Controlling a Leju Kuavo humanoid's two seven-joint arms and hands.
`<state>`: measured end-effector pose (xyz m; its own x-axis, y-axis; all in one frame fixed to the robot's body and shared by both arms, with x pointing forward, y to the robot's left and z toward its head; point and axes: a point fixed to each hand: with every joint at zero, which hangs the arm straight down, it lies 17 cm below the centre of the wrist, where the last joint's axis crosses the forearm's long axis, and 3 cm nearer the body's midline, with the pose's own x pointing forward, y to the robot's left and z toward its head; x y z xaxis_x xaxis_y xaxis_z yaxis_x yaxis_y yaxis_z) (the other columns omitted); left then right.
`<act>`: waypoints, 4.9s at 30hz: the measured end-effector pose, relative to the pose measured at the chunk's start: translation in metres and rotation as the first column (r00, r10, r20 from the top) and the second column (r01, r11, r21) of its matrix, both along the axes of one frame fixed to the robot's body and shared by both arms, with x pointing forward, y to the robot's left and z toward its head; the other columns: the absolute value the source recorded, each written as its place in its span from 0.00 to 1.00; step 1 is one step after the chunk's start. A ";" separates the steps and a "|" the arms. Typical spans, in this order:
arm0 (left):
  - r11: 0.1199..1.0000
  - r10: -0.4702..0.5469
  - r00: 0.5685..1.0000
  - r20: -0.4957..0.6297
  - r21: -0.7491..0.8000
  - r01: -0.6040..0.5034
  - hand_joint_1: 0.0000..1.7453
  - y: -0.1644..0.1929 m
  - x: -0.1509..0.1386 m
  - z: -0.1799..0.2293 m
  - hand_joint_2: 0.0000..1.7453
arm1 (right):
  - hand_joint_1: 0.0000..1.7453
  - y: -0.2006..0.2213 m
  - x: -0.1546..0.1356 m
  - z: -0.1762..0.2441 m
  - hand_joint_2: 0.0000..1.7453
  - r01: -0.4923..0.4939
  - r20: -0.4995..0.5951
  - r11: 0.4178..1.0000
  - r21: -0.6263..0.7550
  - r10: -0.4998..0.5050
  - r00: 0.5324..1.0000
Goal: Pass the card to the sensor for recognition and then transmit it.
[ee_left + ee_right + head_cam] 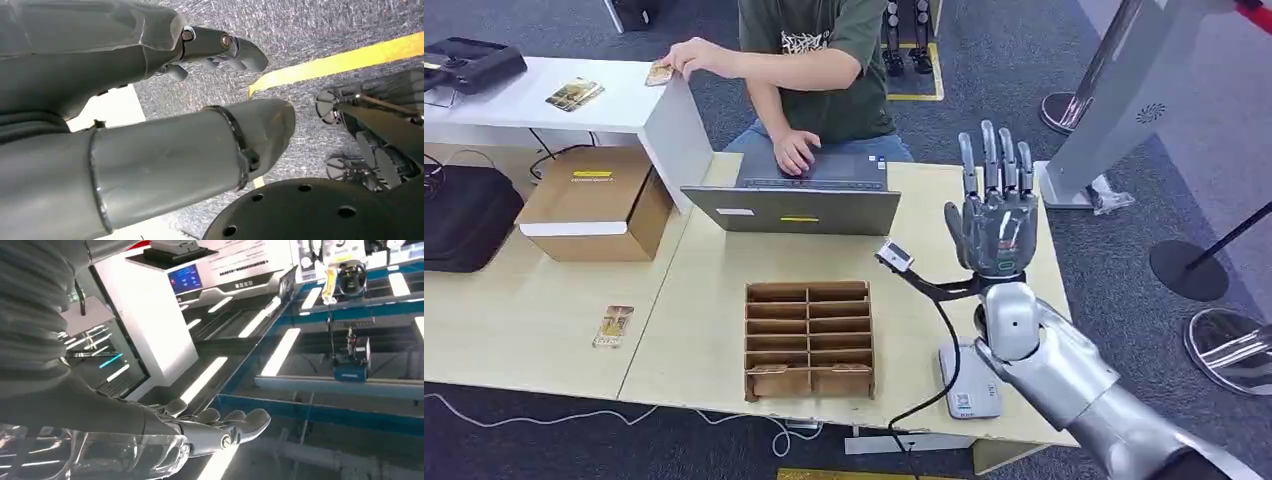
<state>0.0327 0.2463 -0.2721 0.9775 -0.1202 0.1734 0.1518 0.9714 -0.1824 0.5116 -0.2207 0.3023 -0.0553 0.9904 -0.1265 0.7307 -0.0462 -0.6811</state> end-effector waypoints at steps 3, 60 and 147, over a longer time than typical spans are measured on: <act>1.000 0.000 1.000 0.004 -0.002 0.000 0.00 -0.001 0.000 0.000 0.00 | 0.00 -0.013 -0.007 -0.002 1.00 0.010 -0.001 1.000 -0.009 -0.011 1.000; 0.994 0.112 0.994 0.017 -0.001 -0.112 0.00 -0.021 0.010 0.005 0.00 | 0.00 0.036 -0.190 -0.173 1.00 0.143 -0.573 0.911 0.386 0.115 0.812; 0.988 0.151 0.989 0.003 0.029 -0.151 0.00 -0.005 0.022 0.002 0.00 | 0.00 0.119 -0.165 -0.253 1.00 0.006 -0.763 0.929 0.370 0.300 0.573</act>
<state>0.0550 0.2411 -0.2706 0.9847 0.0236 0.1729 0.0033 0.9881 -0.1535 0.3464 -0.1019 0.0491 -0.1294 0.9311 0.3411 -0.1393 0.3235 -0.9359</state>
